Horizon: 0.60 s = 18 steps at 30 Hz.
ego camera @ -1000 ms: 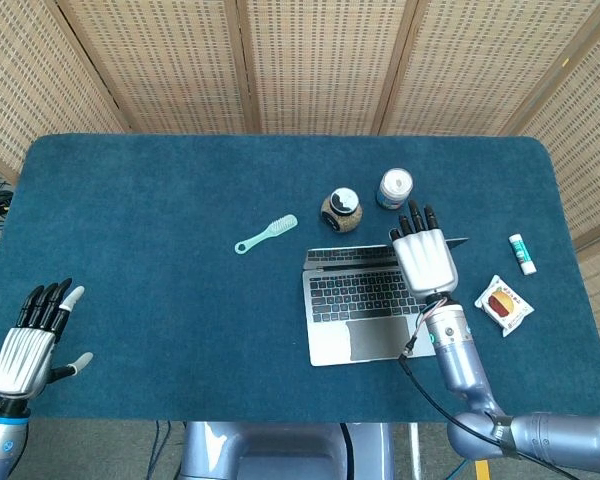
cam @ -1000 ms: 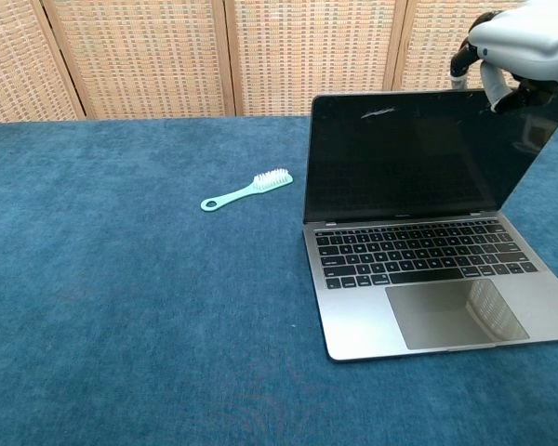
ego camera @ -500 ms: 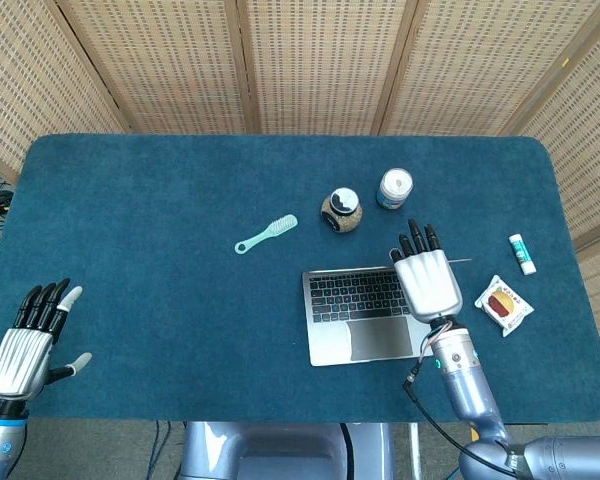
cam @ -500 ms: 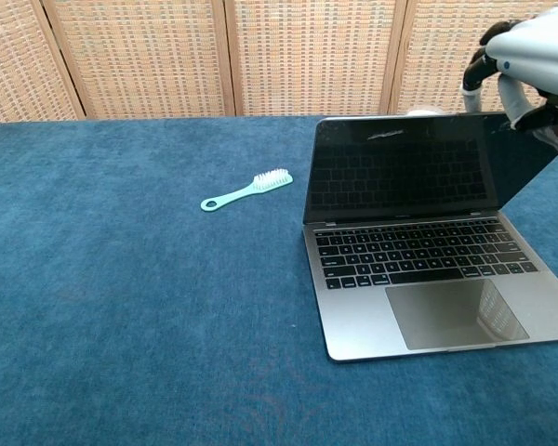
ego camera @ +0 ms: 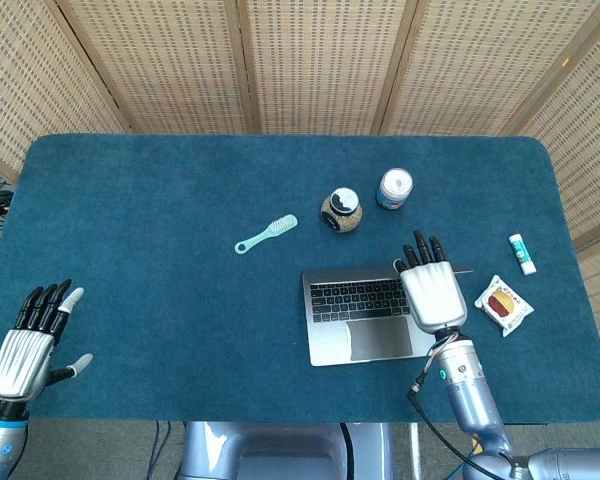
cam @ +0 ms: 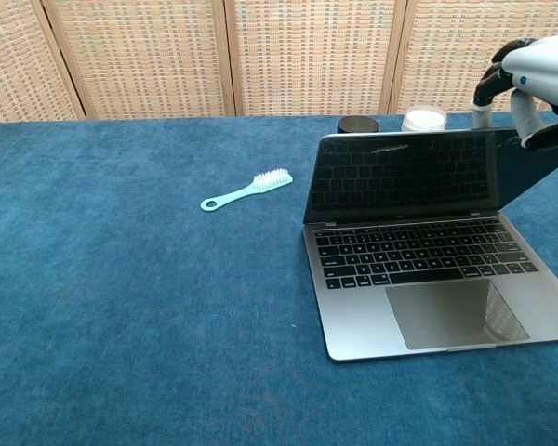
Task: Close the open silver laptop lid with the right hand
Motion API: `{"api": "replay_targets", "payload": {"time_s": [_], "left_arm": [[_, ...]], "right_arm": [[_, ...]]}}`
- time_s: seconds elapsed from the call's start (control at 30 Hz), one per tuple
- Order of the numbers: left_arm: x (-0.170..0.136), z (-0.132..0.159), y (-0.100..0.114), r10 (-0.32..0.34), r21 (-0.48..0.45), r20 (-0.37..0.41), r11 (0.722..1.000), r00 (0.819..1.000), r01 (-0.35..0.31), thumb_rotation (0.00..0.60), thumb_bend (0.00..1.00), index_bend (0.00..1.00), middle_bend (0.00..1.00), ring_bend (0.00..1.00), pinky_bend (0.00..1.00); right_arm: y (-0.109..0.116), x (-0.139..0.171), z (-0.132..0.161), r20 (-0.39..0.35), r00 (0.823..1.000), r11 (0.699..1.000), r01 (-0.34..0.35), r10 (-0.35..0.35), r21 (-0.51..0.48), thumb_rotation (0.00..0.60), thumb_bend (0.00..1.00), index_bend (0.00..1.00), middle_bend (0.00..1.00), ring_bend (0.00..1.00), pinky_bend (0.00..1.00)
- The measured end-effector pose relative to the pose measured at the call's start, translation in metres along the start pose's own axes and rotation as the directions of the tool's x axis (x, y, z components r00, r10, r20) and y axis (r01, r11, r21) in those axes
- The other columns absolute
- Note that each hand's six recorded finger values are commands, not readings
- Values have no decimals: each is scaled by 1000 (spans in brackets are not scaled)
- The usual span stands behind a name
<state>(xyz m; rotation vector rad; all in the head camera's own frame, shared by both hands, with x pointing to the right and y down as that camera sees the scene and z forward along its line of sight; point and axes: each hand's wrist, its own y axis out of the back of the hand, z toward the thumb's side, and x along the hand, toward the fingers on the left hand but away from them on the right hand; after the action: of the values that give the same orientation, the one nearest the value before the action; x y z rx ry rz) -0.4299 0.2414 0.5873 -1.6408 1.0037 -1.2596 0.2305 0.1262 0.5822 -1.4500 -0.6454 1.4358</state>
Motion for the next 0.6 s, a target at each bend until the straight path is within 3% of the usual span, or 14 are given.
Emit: {"api": "replay_targets", "payload": {"time_s": [0.2, 0.37, 0.6], "left_arm": [[0, 1, -2, -6, 3, 3, 1000, 1000, 6, 600, 12, 0, 0, 0, 0], [0, 2, -3, -10, 6, 5, 1000, 1000, 10, 600, 12, 0, 0, 0, 0], [0, 3, -3, -9, 7, 6, 1000, 1000, 9, 600, 12, 0, 0, 0, 0]], "right_arm": [[-4, 2, -8, 53, 999, 997, -5, 10, -80, 600, 1000, 422, 257, 72, 136], [-12, 5, -14, 81, 995, 979, -41, 58, -198, 600, 1000, 422, 257, 72, 136], [-21, 8, -20, 89, 993, 976, -59, 78, -208, 600, 1000, 422, 257, 72, 136]]}}
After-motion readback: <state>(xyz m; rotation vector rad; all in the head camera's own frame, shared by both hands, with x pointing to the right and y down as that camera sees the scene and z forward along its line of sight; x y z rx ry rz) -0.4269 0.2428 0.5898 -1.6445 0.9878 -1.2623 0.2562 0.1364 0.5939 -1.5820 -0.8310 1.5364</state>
